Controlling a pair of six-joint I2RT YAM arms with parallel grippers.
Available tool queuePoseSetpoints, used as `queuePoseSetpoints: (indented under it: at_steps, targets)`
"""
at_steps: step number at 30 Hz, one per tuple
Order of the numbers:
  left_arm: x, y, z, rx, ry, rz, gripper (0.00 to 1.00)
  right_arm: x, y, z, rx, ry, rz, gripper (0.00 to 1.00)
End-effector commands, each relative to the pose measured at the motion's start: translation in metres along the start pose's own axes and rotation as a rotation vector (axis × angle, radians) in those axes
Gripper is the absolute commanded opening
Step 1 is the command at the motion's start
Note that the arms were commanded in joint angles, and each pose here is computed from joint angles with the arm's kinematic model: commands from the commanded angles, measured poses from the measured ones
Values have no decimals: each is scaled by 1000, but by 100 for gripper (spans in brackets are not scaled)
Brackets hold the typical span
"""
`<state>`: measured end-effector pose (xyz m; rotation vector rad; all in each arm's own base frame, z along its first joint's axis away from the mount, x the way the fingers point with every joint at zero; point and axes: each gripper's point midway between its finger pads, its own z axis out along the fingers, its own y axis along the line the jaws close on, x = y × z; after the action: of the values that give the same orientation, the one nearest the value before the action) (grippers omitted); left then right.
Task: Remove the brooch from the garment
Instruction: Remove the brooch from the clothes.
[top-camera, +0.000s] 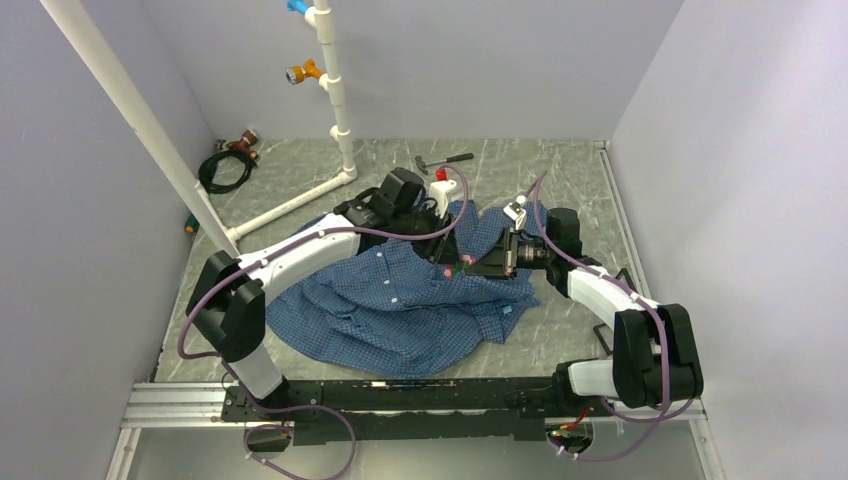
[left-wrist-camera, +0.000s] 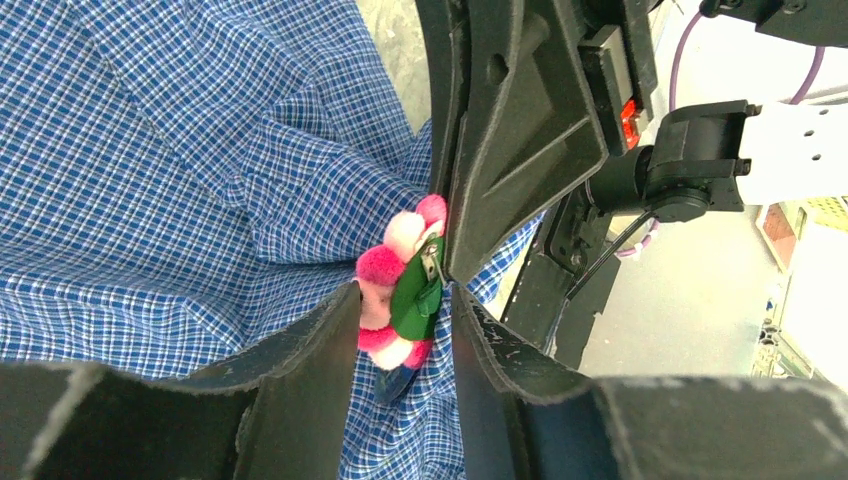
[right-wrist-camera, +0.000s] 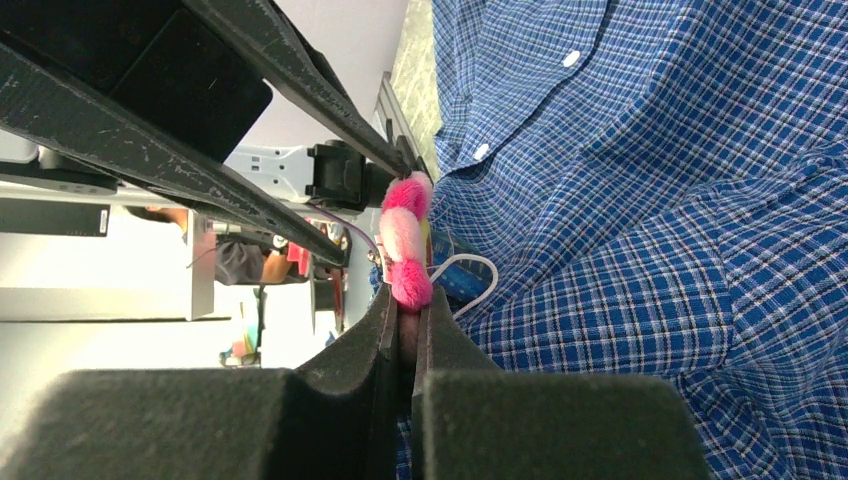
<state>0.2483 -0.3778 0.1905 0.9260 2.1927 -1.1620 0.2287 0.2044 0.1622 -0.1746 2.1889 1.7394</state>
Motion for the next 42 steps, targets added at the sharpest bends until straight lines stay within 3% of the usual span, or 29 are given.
queuePoseSetpoints:
  at_steps: [1, 17, 26, 36, 42]
  targets:
    - [-22, -19, -2, 39, -49, 47, 43, -5, 12, -2, -36, -4, -62, 0]
    - [-13, -22, 12, 44, -13, 44, 40, -5, 13, -2, -40, -3, -62, 0]
    - [-8, -23, 16, 48, 1, 43, 26, -7, 13, -1, -37, -7, -50, 0]
    - [-3, -28, 16, 71, 14, 44, 36, -7, 12, -1, -36, -9, -43, 0]
    - [5, -28, 18, 76, 37, 42, 28, -8, 13, -1, -38, -11, -45, 0]
